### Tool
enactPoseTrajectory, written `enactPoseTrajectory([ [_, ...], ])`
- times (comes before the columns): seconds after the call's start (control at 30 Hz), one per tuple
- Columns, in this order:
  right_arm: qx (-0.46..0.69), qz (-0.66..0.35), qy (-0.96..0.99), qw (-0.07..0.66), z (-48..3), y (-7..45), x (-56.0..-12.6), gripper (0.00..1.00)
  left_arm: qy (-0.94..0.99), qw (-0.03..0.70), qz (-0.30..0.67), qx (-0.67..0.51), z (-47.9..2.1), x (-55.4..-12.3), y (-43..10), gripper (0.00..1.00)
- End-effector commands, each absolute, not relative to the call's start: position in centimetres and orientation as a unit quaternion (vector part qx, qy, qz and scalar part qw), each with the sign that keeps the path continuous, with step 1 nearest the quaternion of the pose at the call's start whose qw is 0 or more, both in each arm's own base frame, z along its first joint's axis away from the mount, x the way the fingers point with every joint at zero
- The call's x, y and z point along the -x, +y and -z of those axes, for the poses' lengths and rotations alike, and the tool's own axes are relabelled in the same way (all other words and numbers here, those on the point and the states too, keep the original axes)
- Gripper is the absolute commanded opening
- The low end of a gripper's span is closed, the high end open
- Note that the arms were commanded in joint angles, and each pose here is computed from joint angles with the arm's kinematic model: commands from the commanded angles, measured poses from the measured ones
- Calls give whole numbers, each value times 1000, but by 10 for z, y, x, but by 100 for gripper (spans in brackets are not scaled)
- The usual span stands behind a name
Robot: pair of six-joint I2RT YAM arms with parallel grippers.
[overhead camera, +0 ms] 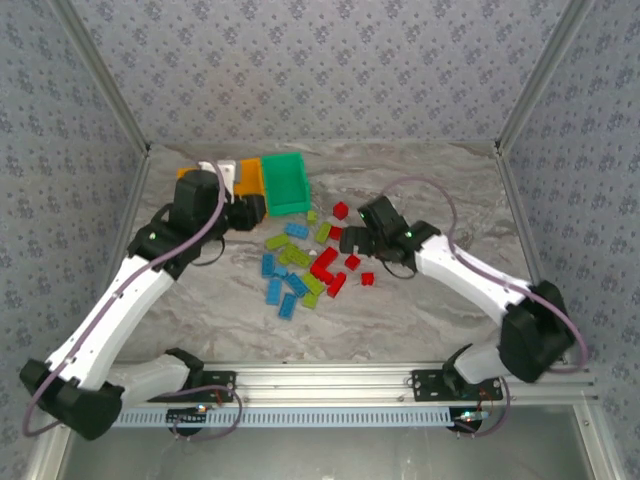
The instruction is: Sort the legos into containers by color
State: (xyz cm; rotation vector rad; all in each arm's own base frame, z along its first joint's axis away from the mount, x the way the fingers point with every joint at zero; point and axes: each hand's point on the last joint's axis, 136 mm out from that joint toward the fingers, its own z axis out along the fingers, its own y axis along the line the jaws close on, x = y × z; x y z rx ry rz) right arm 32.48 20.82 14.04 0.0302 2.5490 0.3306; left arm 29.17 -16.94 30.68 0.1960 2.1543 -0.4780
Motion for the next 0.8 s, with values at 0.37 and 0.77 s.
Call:
enactPoseTrajectory([
  [0.37, 154, -57, 947, 277, -65, 248, -472, 76, 834, 386, 155, -363, -222, -202, -180, 93],
  [0.77, 197, -78, 943, 257, -65, 257, -476, 33, 831, 374, 132, -391, -205, -203, -175, 99],
])
